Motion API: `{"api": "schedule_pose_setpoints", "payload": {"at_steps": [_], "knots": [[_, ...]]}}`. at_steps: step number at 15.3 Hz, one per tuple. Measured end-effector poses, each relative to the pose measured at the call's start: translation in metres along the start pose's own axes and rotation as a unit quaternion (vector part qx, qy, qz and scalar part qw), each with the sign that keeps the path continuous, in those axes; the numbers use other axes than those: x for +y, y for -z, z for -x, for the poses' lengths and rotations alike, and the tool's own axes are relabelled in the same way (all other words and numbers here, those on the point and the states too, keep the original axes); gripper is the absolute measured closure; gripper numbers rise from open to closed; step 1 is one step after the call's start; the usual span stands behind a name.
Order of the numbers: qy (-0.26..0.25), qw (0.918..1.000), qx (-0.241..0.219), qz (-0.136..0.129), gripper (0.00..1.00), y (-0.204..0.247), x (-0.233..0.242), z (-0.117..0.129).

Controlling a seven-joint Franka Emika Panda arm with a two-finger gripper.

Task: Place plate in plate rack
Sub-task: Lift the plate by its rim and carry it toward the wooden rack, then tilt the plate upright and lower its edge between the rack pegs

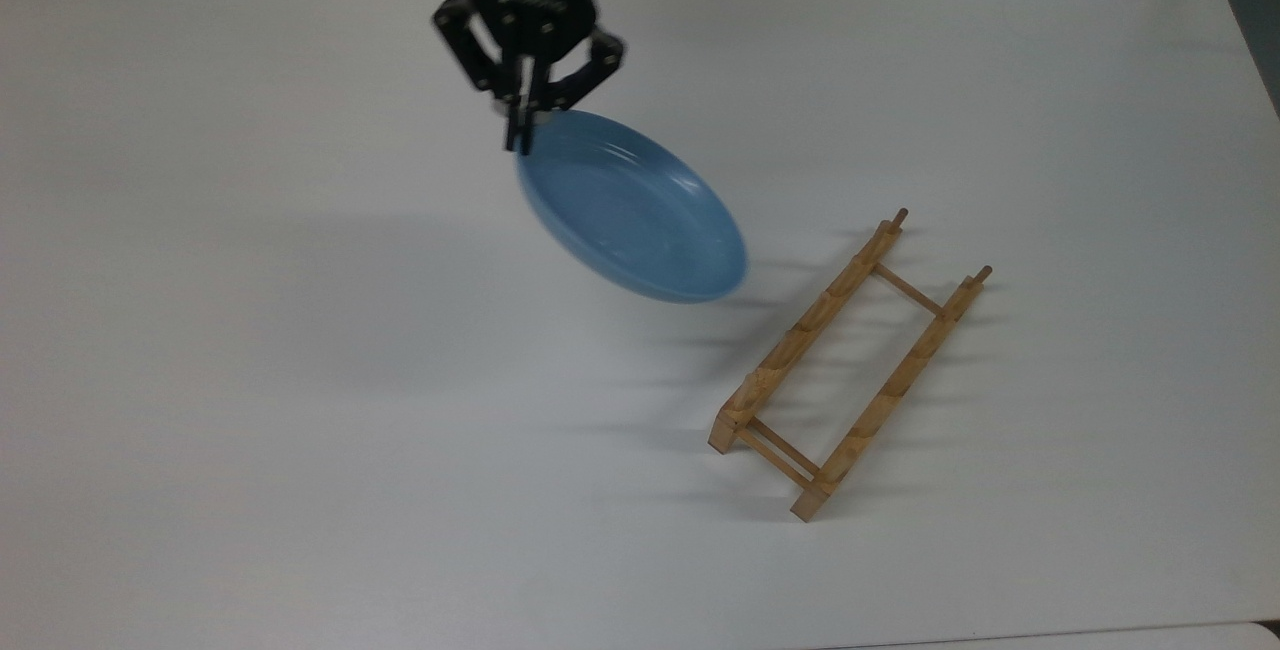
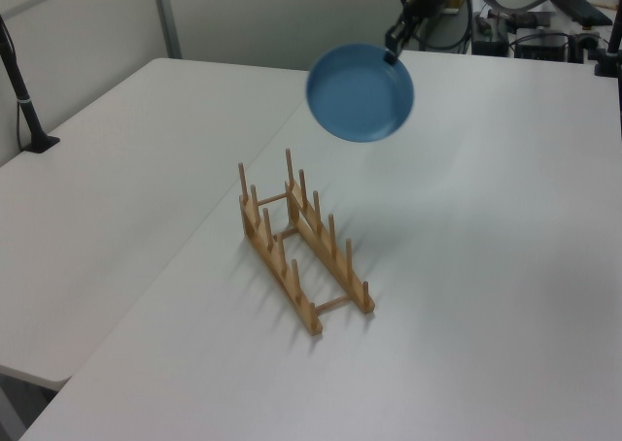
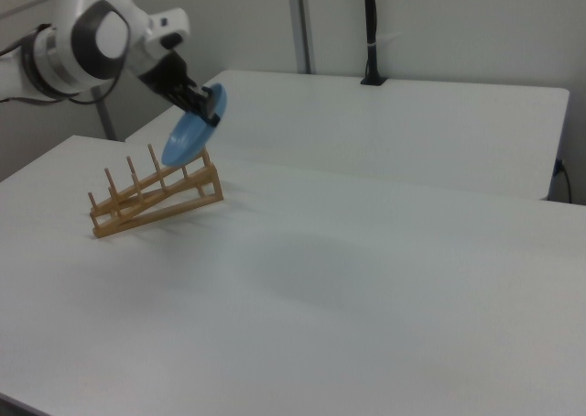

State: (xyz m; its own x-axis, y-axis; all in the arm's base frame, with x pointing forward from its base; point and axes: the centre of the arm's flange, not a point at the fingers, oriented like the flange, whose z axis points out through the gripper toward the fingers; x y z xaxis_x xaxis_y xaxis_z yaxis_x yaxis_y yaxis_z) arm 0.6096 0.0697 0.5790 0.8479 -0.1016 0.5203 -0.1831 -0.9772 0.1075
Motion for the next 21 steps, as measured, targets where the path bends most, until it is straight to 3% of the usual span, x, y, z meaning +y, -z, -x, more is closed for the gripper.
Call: {"api": "schedule_pose_setpoints", "payload": {"at_steps": [4, 7, 11, 15, 21], "knots": [[-0.011, 0.9915, 0.123, 0.041, 0.95, 0.026, -0.055, 0.002], [-0.009, 0.974, 0.215, 0.071, 0.95, 0.031, -0.082, 0.009], [0.021, 0.9485, 0.302, 0.094, 0.95, 0.021, -0.114, 0.024], [0.07, 0.9305, 0.344, 0.104, 0.95, -0.008, -0.139, 0.041], [0.119, 0.9182, 0.352, 0.136, 0.95, -0.048, -0.162, 0.061]]}}
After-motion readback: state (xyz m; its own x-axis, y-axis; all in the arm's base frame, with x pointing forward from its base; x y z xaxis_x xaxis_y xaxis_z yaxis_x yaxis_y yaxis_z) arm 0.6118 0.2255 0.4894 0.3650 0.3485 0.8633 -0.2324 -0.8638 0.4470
